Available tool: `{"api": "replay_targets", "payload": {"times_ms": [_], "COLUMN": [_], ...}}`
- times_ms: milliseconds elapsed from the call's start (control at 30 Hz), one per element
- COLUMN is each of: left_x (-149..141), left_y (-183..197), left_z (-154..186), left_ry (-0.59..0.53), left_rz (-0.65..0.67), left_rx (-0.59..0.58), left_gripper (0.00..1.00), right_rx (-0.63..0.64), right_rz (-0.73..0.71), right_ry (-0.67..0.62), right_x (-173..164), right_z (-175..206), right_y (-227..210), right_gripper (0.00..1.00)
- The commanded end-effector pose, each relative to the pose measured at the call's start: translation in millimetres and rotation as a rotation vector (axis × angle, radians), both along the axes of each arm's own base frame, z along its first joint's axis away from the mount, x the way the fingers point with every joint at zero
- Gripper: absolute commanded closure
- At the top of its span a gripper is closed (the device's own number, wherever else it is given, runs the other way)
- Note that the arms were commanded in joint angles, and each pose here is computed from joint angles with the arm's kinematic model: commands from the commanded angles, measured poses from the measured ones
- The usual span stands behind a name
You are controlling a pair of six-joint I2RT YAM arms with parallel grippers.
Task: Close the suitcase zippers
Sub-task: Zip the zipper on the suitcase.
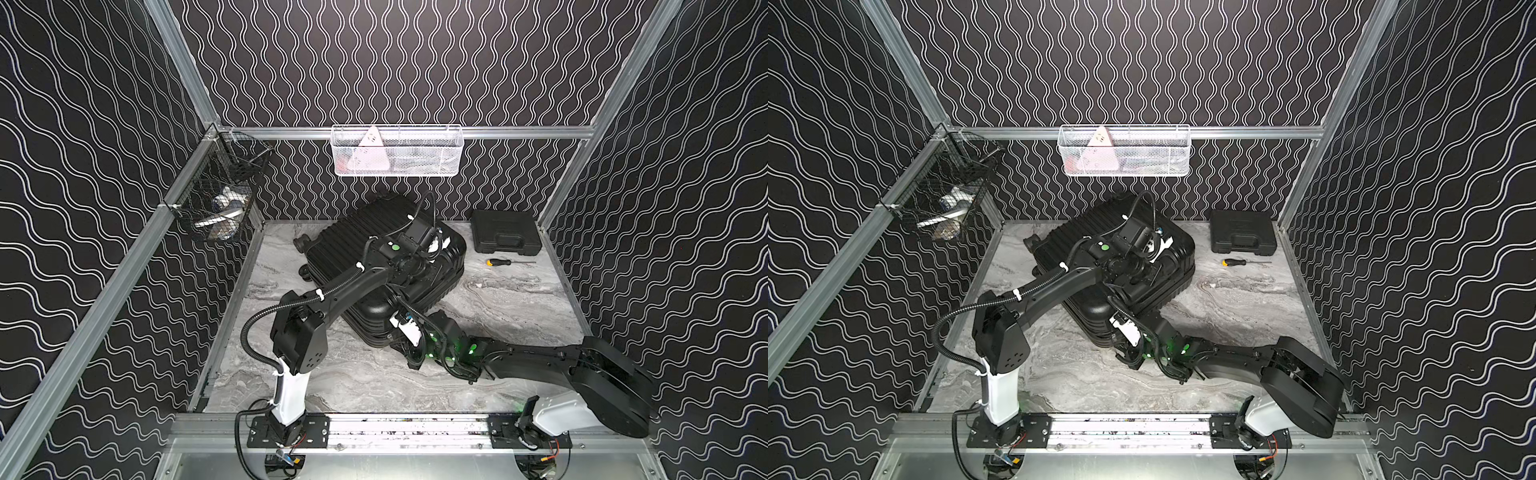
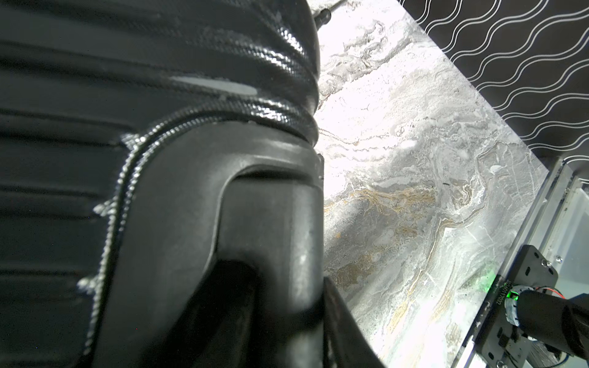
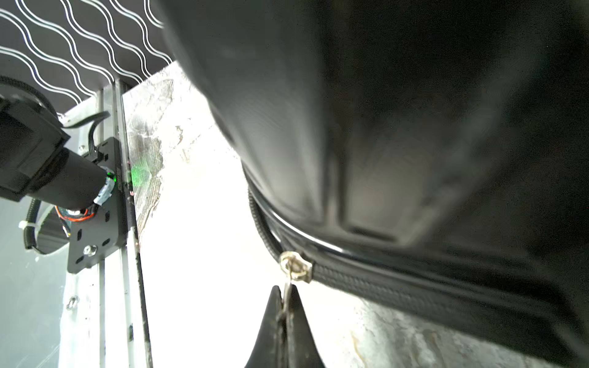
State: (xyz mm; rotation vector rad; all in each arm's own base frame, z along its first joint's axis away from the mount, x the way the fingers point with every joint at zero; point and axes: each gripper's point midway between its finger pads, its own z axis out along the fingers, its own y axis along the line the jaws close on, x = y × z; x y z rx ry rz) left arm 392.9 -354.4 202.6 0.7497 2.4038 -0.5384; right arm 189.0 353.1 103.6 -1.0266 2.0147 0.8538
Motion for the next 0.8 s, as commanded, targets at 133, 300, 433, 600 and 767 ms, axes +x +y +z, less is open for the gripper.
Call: {"api": "replay_targets", "payload": {"times_ms": [133, 300, 433, 600, 767], "left_x": [29.6, 37.1, 42.6, 46.9, 50.5], "left_y": [7.7, 3.5, 1.6, -2.4, -8.2], "left_z": [-12.7, -15.9, -6.8, 0.0, 4.8], "left_ry": [-0.050, -0.054, -0.077, -0.092, -0.097], "left_rz": [0.110, 0.122, 0.135, 0.139, 0.139], "left_rx": [0.051, 0.049, 0.034, 0.014, -0.015], "left_gripper": [0.73, 0.73, 0.75, 0.75, 0.76], "right_rx": [0.111, 0.106, 0.111, 0.114, 0.128], "right_rz": [0.163, 0.174, 0.184, 0.197, 0.211], "right_ry": [-0.036, -0.039, -0.049, -0.056, -0.053], "right_x": [-26.0, -31.3, -35.0, -38.3, -41.2], "right_z": [29.8, 29.1, 32.4, 34.6, 39.3], "right_y": [29.3, 34.7, 37.5, 40.4, 46.7], "right_gripper": [1.00, 1.00, 1.00, 1.00, 1.00]}}
